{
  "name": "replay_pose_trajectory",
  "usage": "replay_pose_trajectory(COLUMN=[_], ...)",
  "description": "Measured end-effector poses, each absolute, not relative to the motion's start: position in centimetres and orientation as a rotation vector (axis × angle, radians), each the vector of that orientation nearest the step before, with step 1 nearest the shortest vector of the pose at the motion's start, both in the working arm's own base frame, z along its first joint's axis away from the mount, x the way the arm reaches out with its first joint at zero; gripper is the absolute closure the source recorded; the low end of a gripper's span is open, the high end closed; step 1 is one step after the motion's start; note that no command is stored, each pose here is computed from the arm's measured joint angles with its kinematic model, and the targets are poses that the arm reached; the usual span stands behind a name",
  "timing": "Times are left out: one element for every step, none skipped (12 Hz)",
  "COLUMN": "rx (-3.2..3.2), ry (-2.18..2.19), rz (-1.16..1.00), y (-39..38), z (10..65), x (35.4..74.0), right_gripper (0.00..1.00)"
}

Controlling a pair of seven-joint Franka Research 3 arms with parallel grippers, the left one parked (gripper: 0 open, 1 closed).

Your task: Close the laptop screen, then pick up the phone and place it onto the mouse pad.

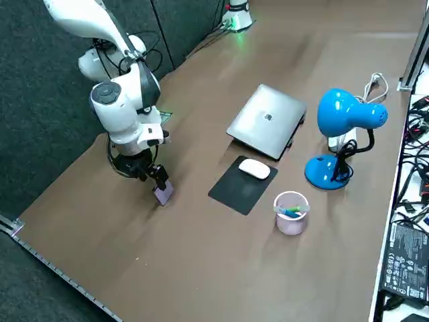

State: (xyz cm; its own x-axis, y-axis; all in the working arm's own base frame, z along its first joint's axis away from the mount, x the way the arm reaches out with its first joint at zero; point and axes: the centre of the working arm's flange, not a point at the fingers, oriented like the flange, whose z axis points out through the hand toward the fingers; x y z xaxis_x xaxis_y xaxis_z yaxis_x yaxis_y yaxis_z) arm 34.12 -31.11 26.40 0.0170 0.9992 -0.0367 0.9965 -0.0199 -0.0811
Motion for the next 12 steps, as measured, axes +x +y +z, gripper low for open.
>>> replay_pose_trajectory(rx=[-2.225,-2.233,-2.239,-2.236,-2.235,-2.234,-2.234,-2.234,-2.234,-2.233,-2.232,-2.235], ry=[-2.189,-2.203,-2.217,-2.217,-2.217,-2.217,-2.217,-2.217,-2.217,-2.217,-2.216,-2.214], rz=[0.125,0.121,0.116,0.115,0.115,0.115,0.115,0.115,0.115,0.115,0.115,0.114], y=[-31.1,-31.1,-31.1,-31.1,-31.1,-31.1,-31.1,-31.1,-31.1,-31.1,-31.1,-31.1], z=[26.2,26.0,25.3,24.9,24.7,24.5,24.5,24.5,24.5,24.5,24.4,24.5], x=[34.2,34.4,34.6,34.6,34.6,34.6,34.6,34.6,34.6,34.6,34.6,34.7], right_gripper=[0.02,0.02,0.06,0.1,0.11,0.21,0.34,0.44,0.44,0.51,0.64,0.77])
